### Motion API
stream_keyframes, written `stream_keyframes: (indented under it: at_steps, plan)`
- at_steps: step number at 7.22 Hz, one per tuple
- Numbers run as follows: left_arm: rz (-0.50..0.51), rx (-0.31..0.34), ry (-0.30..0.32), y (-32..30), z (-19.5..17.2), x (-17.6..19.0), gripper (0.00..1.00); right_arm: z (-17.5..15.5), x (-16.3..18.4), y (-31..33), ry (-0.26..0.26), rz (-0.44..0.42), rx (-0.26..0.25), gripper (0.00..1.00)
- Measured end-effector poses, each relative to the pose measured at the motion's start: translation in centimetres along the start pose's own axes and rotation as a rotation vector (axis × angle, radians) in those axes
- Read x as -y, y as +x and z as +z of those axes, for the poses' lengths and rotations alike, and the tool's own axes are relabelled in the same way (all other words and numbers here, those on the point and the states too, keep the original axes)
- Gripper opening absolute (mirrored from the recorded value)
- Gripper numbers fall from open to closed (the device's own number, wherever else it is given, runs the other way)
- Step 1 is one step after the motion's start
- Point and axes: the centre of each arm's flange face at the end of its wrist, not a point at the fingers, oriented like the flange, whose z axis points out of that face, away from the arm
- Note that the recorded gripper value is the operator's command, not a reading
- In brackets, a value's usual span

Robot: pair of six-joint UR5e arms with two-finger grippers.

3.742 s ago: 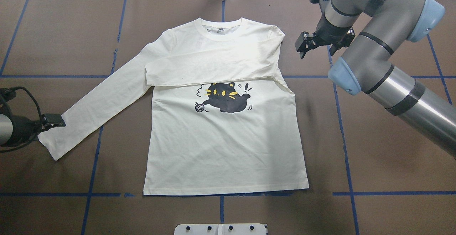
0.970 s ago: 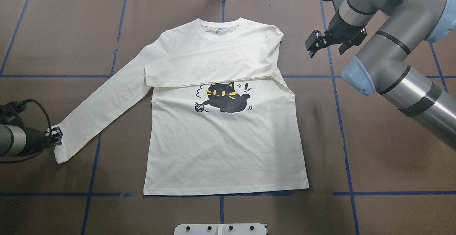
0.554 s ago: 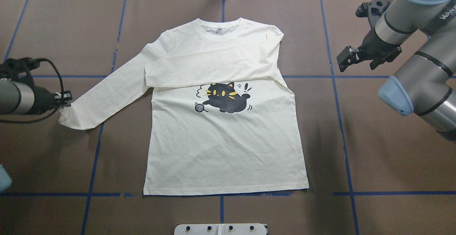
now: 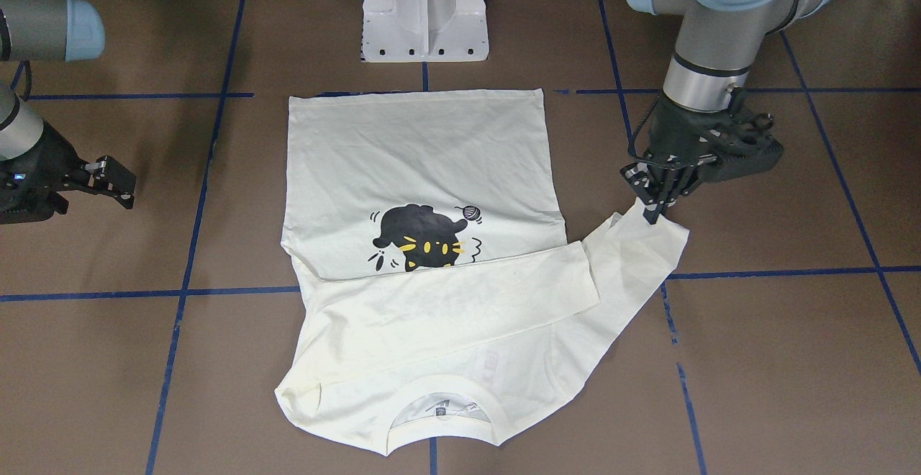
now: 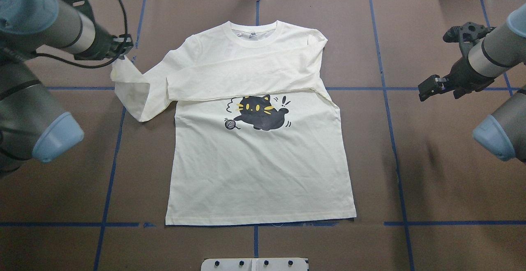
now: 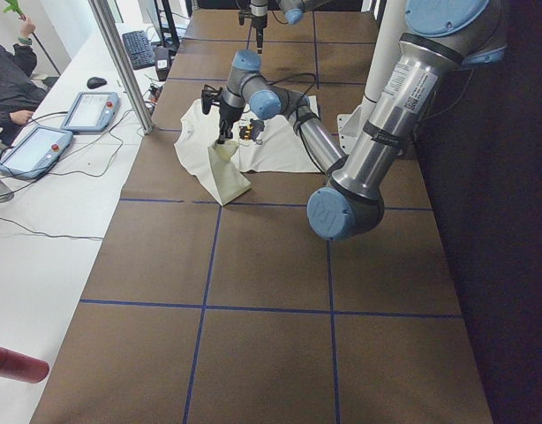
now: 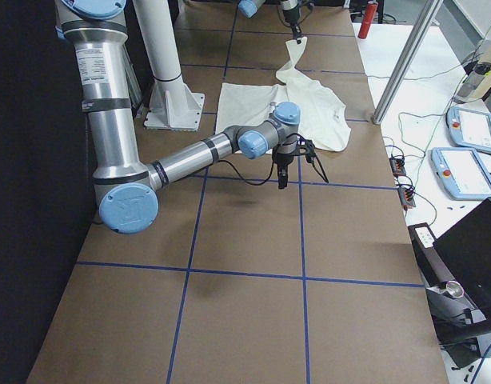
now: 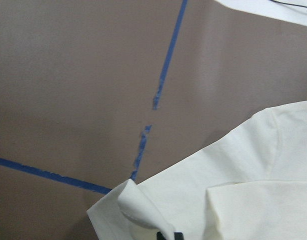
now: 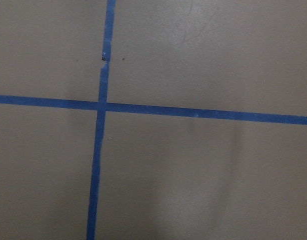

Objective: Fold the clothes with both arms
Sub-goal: 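Carry the cuff with the left gripper across the shirt toward the collar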

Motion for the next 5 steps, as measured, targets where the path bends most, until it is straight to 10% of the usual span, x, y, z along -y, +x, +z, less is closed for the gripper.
stream_keyframes:
  at_steps: [5]
  plan:
    - [-0.023,-0.212,-0.056,24.6,2.8,-0.9,0.0,-1.4,0.5,1.1,-0.003,0.035,0.045,1.0]
